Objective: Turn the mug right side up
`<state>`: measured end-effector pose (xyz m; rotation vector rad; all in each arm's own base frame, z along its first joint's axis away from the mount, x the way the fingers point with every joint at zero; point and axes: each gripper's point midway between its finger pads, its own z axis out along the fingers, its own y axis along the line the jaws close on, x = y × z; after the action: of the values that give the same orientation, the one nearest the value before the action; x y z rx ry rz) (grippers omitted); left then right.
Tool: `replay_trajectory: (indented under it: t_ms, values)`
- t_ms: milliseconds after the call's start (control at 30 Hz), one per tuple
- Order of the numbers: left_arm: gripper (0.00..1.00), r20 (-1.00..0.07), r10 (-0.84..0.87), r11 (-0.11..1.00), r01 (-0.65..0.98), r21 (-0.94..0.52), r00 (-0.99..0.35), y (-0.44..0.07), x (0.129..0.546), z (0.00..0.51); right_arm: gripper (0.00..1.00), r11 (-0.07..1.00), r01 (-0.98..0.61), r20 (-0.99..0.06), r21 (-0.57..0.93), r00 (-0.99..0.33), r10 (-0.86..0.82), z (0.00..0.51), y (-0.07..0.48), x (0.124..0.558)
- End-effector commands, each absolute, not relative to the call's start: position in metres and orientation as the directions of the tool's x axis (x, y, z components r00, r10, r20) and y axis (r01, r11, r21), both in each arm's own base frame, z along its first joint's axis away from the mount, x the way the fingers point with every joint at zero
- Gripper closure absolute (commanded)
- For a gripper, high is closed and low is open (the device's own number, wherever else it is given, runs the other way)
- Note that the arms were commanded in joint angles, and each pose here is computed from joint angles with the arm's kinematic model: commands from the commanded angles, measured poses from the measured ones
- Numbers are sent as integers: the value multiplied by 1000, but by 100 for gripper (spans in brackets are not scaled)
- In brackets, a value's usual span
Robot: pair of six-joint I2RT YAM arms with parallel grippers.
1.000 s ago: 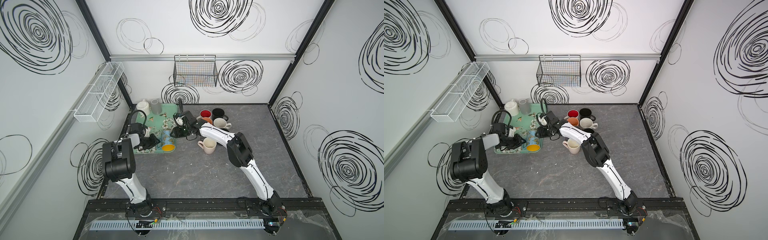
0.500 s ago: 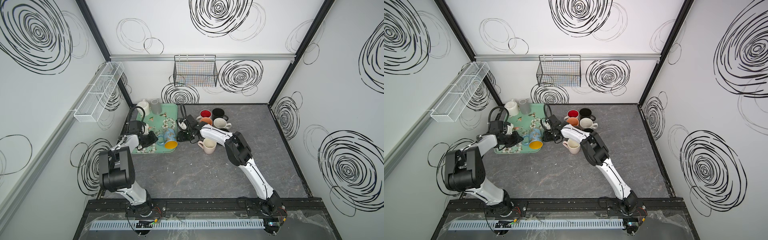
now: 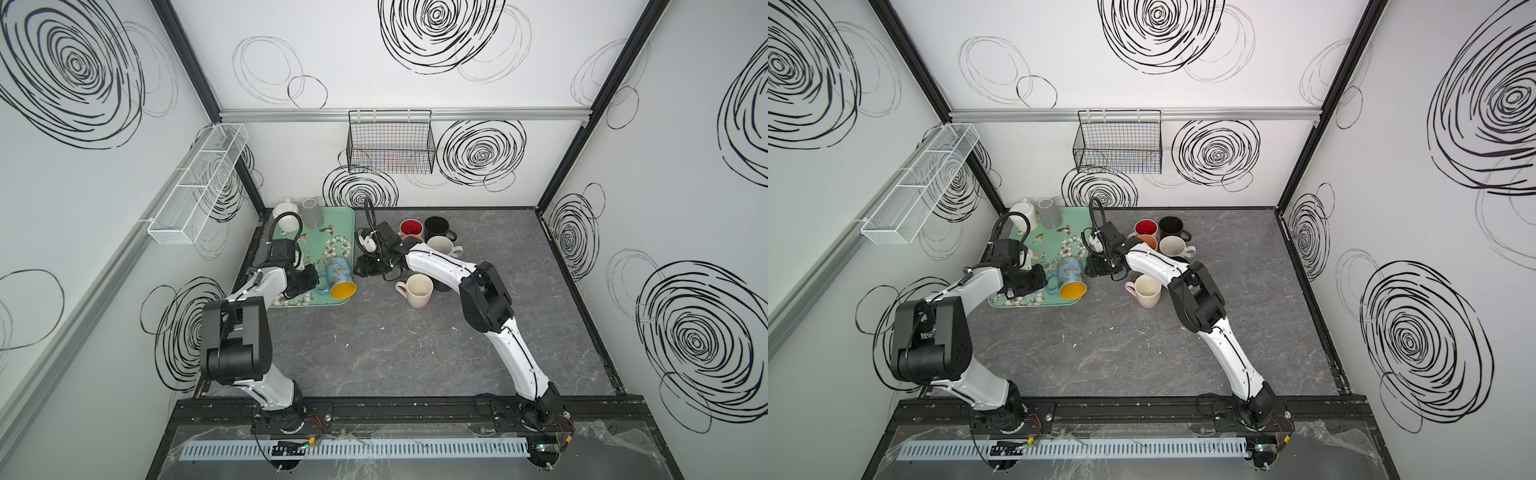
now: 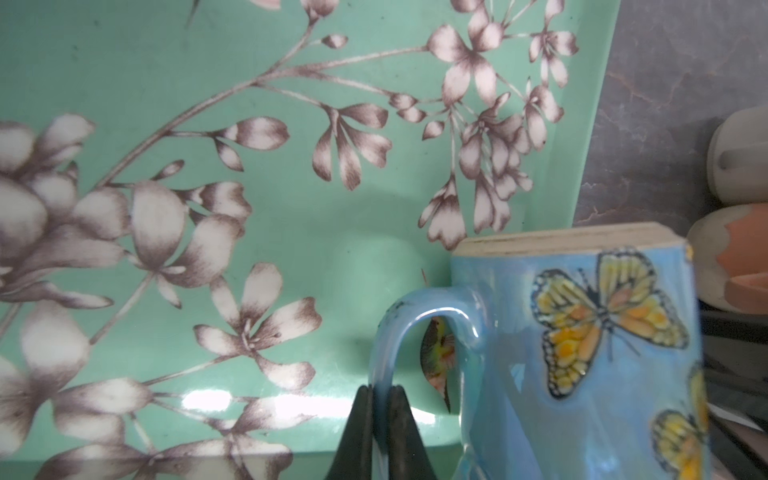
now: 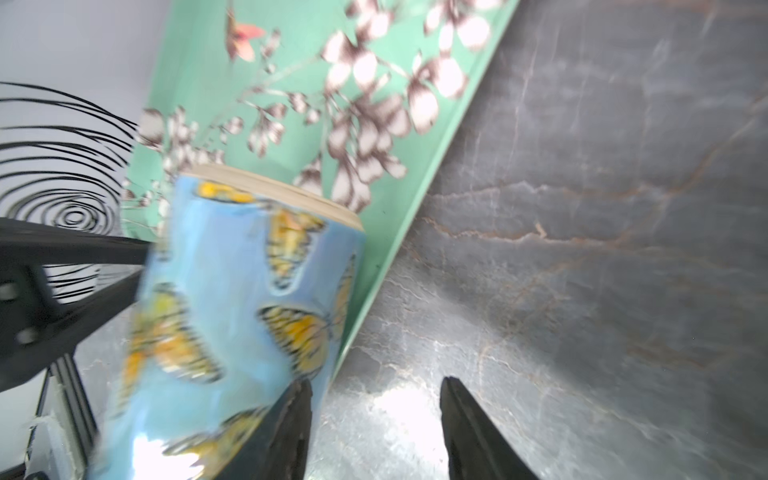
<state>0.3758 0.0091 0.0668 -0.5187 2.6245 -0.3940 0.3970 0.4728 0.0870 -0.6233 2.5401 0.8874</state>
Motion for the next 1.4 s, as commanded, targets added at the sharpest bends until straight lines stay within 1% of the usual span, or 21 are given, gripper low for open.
replay_trajectory:
  t_ms: [0, 100, 300, 467, 533, 633, 800, 900, 1133, 1300, 1367]
  values:
    - [100, -469, -406, 905, -273, -328, -784, 18, 395, 105, 46, 660, -570, -564, 489, -784, -259, 138, 474, 401]
    - [100, -502, -403, 909, -274, -313, -765, 23, 401, 116, 46, 634, -586, -580, 505, -774, -253, 150, 478, 400]
    - [100, -576, -370, 928, -259, -268, -729, 25, 412, 131, 45, 579, -599, -577, 553, -777, -252, 161, 490, 389]
    - [100, -544, -382, 922, -271, -276, -748, 28, 414, 121, 43, 575, -601, -553, 555, -783, -285, 157, 504, 380]
    - [94, -515, -375, 924, -266, -274, -771, 26, 414, 112, 41, 573, -596, -533, 562, -791, -299, 153, 510, 373]
    - [88, -472, -376, 921, -267, -282, -797, 21, 410, 98, 38, 571, -557, -484, 604, -825, -292, 143, 516, 364]
    - [85, -439, -389, 910, -262, -322, -810, 2, 401, 83, 29, 566, -495, -427, 659, -866, -260, 126, 521, 361]
    - [84, -427, -394, 905, -263, -335, -814, -8, 393, 75, 25, 570, -464, -405, 678, -883, -237, 117, 524, 365]
    - [84, -396, -424, 883, -276, -380, -814, -21, 376, 57, 21, 581, -402, -355, 708, -914, -199, 91, 527, 376]
    - [84, -397, -434, 874, -273, -402, -809, -23, 373, 55, 18, 592, -397, -347, 702, -916, -202, 75, 529, 378]
    - [82, -400, -440, 871, -274, -407, -804, -21, 372, 57, 18, 590, -408, -352, 697, -911, -215, 73, 531, 377]
